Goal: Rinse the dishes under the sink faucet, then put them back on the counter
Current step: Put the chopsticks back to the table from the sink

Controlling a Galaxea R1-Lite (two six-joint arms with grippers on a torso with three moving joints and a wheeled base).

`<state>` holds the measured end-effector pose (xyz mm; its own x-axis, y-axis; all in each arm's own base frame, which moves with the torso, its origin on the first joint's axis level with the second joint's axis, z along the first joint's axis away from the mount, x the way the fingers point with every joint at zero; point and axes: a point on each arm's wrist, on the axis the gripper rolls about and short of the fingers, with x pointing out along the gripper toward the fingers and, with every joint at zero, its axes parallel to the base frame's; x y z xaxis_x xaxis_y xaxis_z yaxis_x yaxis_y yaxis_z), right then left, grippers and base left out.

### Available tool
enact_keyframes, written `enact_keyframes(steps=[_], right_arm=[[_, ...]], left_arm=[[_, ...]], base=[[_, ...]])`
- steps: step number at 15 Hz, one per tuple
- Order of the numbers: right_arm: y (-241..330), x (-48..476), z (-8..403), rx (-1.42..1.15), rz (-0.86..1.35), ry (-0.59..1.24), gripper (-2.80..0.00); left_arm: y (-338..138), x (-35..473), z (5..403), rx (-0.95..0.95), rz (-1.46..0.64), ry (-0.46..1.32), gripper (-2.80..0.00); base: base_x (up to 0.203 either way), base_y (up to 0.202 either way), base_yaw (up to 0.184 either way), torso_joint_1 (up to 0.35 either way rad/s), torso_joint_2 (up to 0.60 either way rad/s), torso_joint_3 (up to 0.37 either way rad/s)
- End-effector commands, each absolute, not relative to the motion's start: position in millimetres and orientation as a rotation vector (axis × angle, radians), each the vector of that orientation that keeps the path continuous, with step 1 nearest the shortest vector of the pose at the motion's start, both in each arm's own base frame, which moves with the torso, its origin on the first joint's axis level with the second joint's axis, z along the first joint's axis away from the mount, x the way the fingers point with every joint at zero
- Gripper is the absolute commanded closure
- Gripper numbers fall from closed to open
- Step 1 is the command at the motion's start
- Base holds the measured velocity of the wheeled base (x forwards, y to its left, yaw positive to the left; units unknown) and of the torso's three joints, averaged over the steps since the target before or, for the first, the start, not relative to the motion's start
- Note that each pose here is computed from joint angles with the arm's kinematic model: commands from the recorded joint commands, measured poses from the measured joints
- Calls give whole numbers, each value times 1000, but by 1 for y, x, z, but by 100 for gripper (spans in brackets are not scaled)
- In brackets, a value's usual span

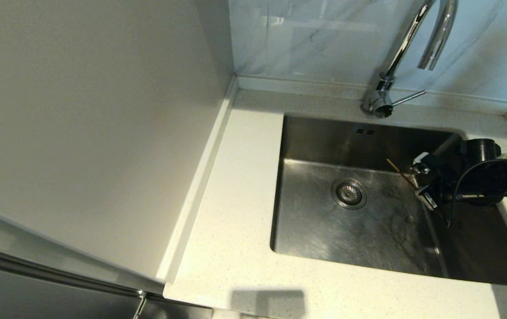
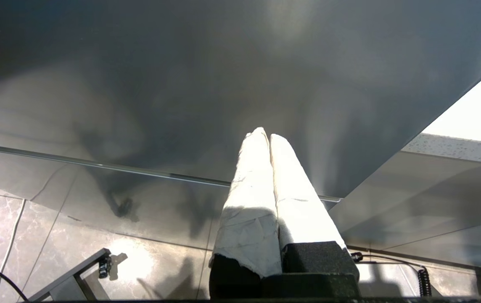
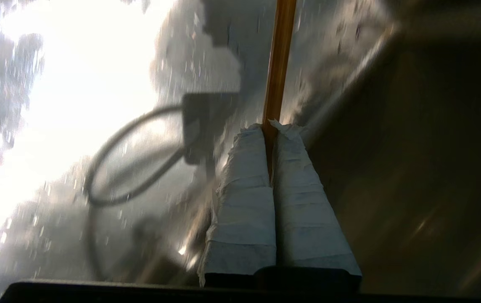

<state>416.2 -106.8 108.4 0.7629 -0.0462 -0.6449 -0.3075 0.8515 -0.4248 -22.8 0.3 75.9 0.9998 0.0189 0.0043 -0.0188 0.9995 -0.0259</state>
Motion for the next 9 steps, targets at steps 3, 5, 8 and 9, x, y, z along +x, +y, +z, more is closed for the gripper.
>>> enact_keyframes(steps=[3, 5, 8, 9], right_arm=[[-117, 393, 143, -519, 95, 627, 0], [-117, 388, 163, -478, 58, 566, 0], [-121, 374, 185, -473, 21, 522, 0], [-122, 370, 191, -457, 5, 511, 0]], left_arm=[[0, -23, 76, -26, 20, -8, 0], [0, -23, 76, -26, 20, -8, 0], [0, -23, 76, -26, 20, -8, 0], [0, -23, 76, -26, 20, -8, 0]], base=[[0, 0, 0, 0, 0, 0], [0, 0, 0, 0, 0, 0], [0, 0, 0, 0, 0, 0], [0, 0, 0, 0, 0, 0]])
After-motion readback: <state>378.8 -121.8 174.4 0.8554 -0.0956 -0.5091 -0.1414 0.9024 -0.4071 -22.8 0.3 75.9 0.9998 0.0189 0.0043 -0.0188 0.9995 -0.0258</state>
